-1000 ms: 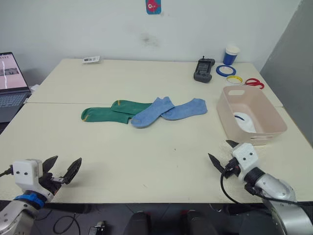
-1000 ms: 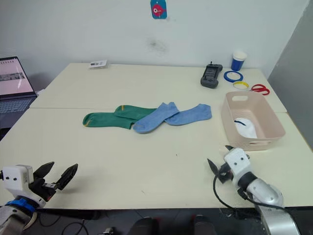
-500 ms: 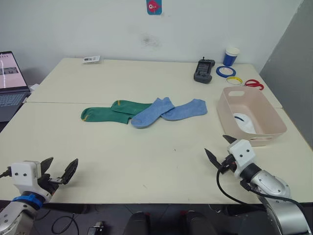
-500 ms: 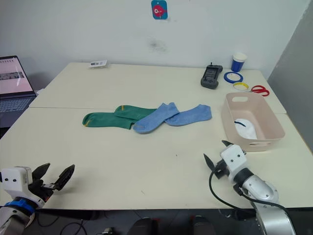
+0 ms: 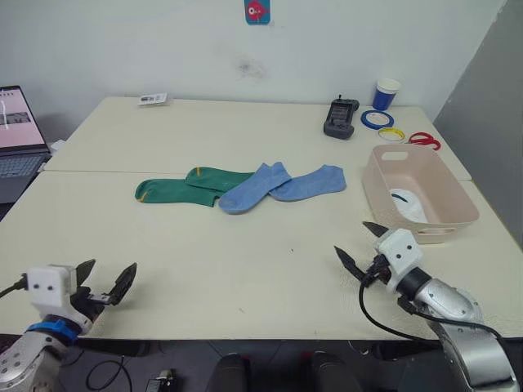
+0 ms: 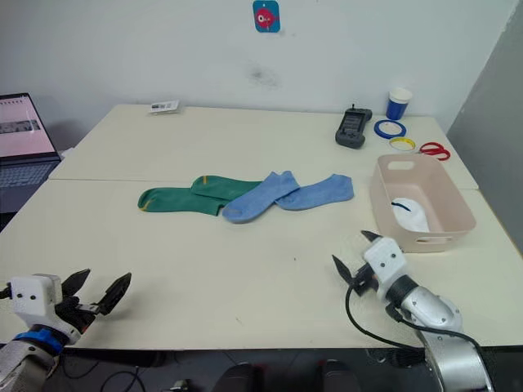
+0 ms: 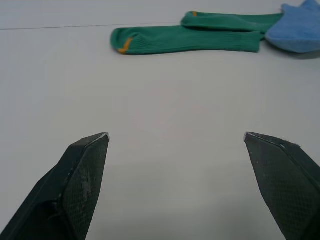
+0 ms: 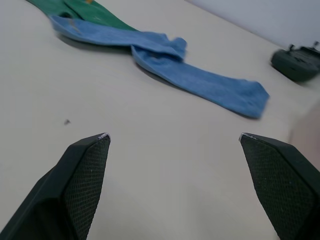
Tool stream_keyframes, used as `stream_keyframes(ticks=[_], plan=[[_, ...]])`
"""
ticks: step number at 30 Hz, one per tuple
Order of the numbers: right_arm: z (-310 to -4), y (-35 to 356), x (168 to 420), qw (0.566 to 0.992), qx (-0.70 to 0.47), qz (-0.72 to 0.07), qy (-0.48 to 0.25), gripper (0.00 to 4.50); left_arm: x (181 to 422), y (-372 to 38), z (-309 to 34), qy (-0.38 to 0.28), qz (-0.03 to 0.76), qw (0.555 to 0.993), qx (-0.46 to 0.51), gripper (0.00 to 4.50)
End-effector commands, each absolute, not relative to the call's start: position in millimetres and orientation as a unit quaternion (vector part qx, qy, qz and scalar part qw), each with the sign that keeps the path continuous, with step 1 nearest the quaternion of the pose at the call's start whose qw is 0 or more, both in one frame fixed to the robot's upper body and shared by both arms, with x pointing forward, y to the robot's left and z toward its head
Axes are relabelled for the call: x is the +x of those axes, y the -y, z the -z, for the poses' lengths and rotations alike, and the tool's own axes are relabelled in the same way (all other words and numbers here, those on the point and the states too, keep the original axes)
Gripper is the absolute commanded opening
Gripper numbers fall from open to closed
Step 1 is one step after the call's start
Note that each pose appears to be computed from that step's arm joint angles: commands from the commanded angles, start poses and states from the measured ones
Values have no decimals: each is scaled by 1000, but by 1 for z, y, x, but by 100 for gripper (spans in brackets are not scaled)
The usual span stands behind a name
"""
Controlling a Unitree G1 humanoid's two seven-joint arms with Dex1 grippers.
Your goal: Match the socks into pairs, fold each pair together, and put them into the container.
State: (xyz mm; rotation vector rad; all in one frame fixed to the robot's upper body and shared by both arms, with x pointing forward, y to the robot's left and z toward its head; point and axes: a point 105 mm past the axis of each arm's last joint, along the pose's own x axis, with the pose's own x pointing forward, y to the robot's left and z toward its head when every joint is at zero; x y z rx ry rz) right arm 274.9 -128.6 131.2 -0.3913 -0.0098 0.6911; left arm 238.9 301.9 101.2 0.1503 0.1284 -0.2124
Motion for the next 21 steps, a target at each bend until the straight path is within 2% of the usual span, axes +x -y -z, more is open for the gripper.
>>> stream_keyframes(ticks=[1,6,9,16,19,21], plan=[[-156,114,284,903,-196,-381,29,444,272,-251,-136,-8,202,966,161,450],[-172,105,298,903,-185,-387,27,444,318,-200,-136,-3,287,932,220,450],[-180,102,305,911,-174,-373,34,444,340,-183,-136,-6,302,920,249,450],[-178,102,307,920,-173,-349,29,444,373,-152,-121,-22,326,895,304,450],[-177,103,307,923,-170,-343,27,450,382,-144,-115,-32,335,888,313,394],[-176,104,306,924,-169,-341,26,450,388,-143,-114,-37,331,887,320,331]])
